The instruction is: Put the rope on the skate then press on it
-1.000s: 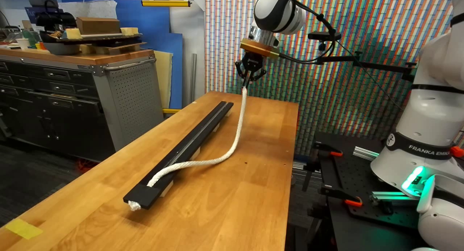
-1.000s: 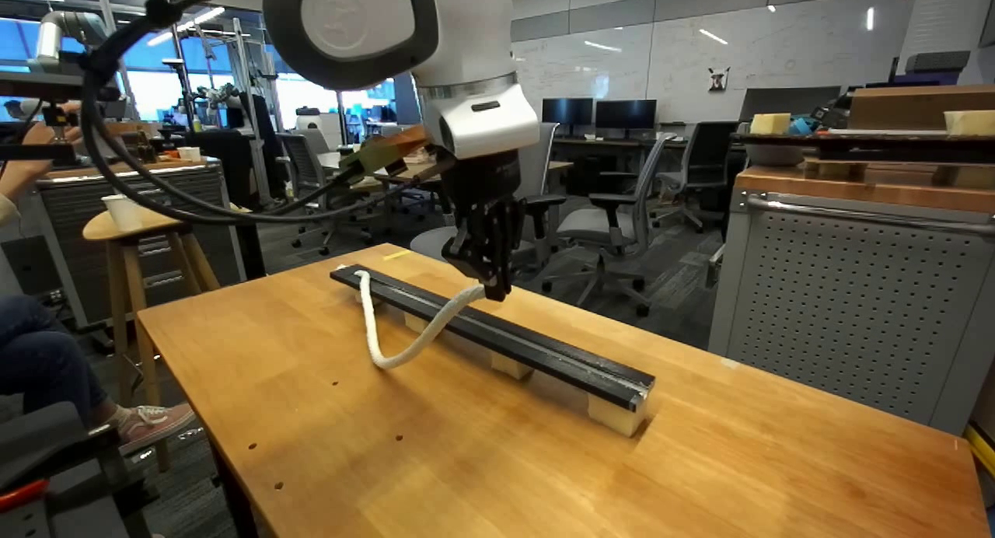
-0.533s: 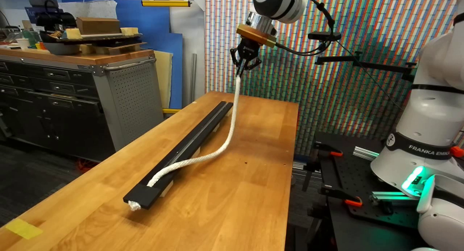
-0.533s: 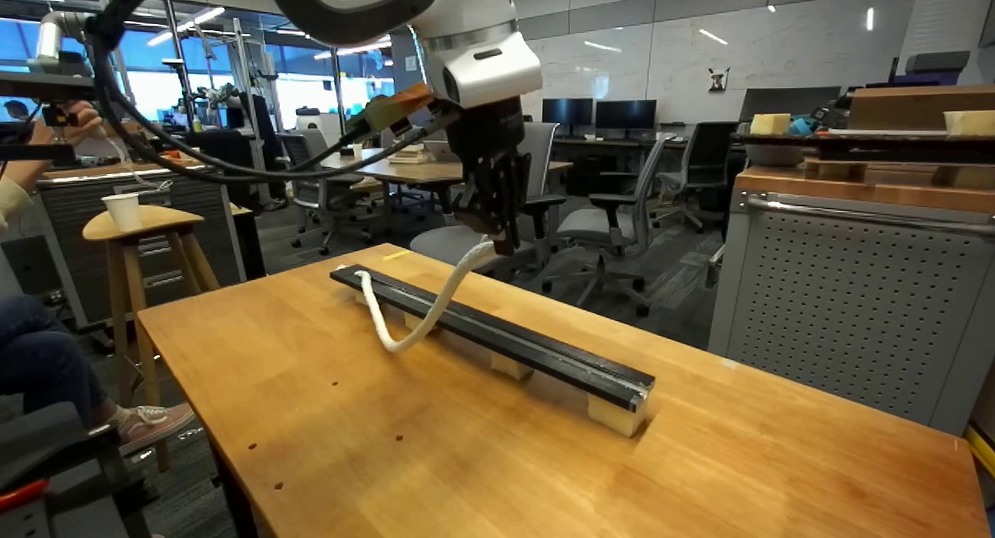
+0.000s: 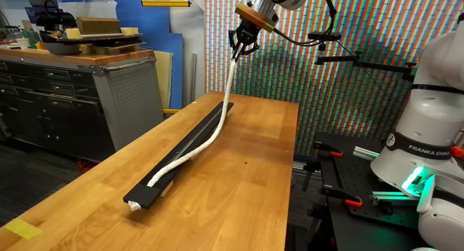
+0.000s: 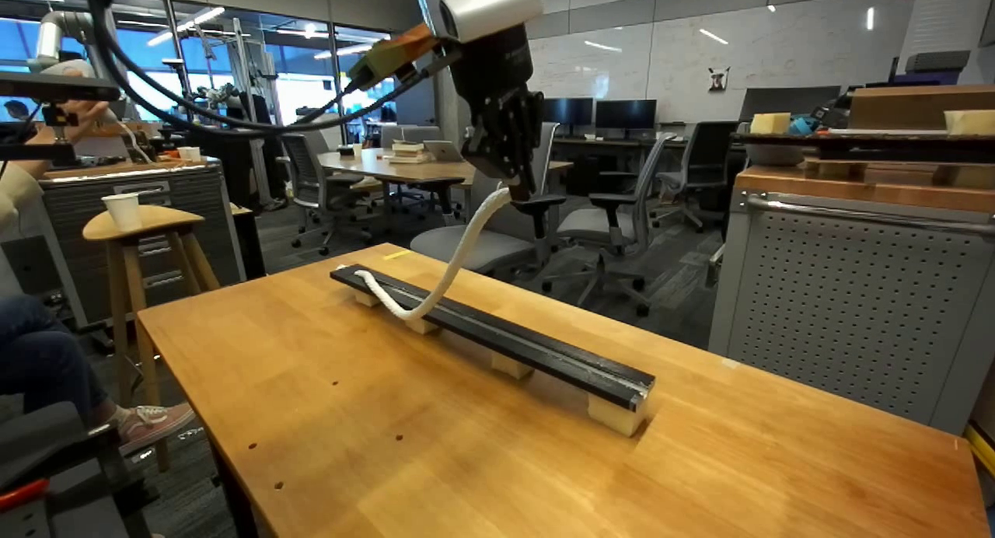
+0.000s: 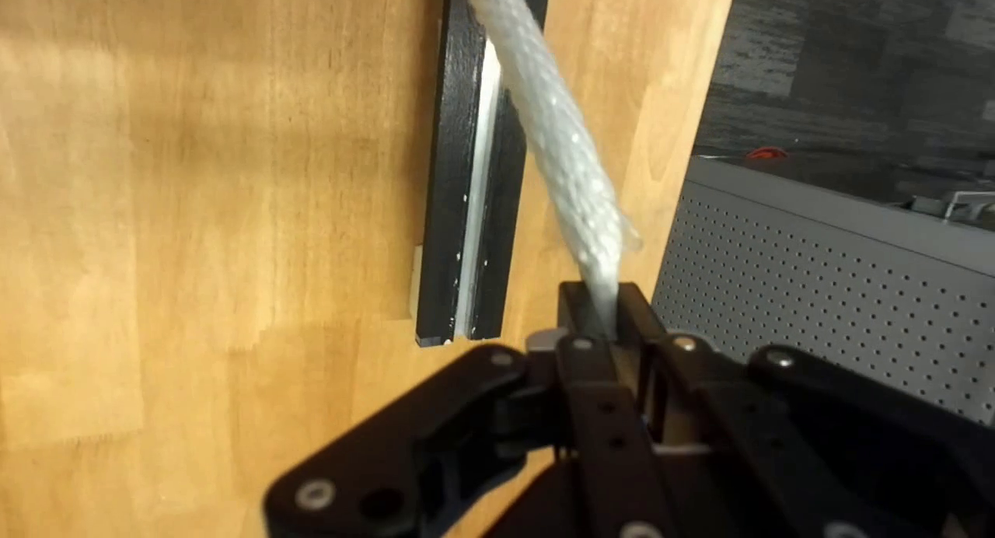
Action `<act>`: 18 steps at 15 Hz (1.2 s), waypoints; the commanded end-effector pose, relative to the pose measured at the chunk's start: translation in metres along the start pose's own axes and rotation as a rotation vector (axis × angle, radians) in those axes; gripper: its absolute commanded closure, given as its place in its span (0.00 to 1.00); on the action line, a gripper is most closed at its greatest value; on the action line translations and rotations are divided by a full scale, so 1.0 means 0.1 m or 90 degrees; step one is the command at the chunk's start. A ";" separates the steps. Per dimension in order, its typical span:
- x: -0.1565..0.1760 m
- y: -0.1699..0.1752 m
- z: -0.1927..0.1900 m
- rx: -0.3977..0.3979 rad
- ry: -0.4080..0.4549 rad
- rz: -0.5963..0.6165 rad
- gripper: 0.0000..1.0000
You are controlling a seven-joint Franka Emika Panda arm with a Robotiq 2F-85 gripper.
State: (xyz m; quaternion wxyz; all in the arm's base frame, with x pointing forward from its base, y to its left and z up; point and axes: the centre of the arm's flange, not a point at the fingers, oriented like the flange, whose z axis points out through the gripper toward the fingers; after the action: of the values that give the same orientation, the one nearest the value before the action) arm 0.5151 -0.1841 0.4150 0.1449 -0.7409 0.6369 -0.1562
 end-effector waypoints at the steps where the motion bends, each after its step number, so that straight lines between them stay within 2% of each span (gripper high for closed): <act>1: 0.00 -0.13 -0.23 0.048 0.027 0.034 0.97; 6: 0.05 -0.23 -0.20 0.085 0.051 0.046 0.97; 13: 0.08 -0.36 0.13 0.079 0.044 0.033 0.97; 18: 0.10 -0.48 0.20 0.088 0.051 0.039 0.97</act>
State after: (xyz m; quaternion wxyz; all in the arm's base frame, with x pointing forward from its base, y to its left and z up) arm 0.5501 -0.1799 0.4112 0.1647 -0.7094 0.6538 -0.2055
